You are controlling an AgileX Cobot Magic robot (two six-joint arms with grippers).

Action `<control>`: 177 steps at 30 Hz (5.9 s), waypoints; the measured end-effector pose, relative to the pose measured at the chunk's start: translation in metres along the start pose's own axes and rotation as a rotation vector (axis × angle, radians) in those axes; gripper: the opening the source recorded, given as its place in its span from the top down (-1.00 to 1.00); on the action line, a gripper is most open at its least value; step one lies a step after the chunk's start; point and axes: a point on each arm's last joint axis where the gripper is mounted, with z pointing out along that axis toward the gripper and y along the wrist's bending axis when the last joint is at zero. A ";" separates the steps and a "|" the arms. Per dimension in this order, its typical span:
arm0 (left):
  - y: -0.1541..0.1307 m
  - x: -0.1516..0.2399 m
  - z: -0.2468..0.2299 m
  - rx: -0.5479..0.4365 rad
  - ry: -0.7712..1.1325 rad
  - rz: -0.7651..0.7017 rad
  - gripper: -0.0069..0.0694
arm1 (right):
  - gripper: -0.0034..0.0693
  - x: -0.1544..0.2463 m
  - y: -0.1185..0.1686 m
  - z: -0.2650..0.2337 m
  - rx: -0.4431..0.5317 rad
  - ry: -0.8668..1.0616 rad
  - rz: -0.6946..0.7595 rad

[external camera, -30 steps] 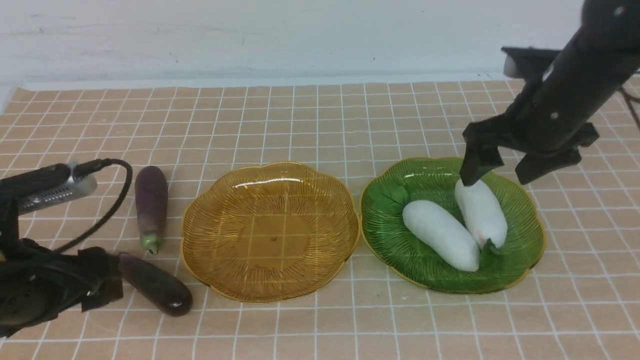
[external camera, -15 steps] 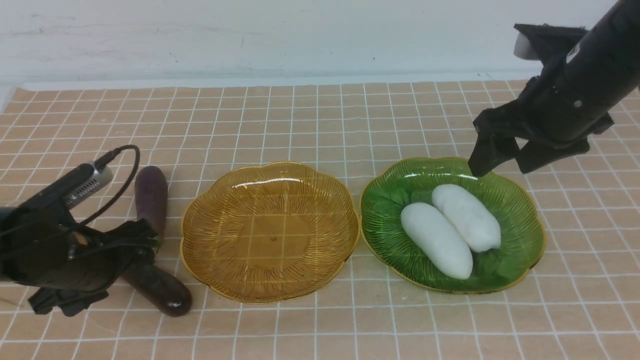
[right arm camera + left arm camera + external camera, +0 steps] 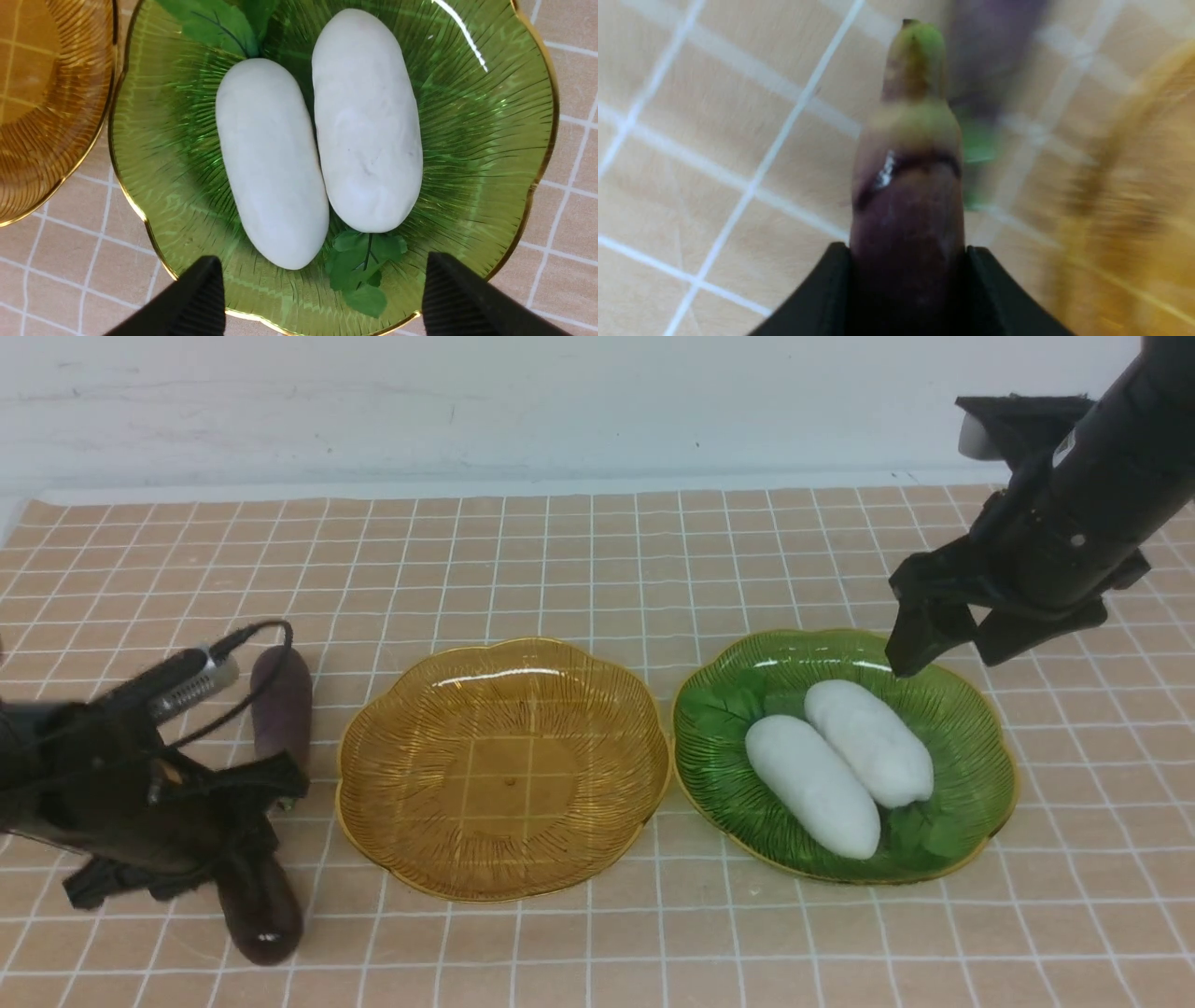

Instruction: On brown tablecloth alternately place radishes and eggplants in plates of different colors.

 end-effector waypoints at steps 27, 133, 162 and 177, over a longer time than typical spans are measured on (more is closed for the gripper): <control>-0.114 -0.060 0.019 0.110 0.131 0.430 -0.65 | -0.51 0.000 0.001 0.000 -0.006 0.000 0.007; -0.202 -0.055 -0.009 0.266 0.155 0.681 0.83 | 0.95 0.300 -0.017 -0.026 0.150 -1.160 -0.087; -0.086 -0.028 -0.235 -0.012 -0.218 0.824 0.83 | 0.95 0.333 -0.035 0.017 0.303 -1.055 0.053; 0.046 0.123 -0.164 0.319 -0.304 0.531 0.83 | 0.95 0.333 -0.035 0.018 0.303 -1.054 0.054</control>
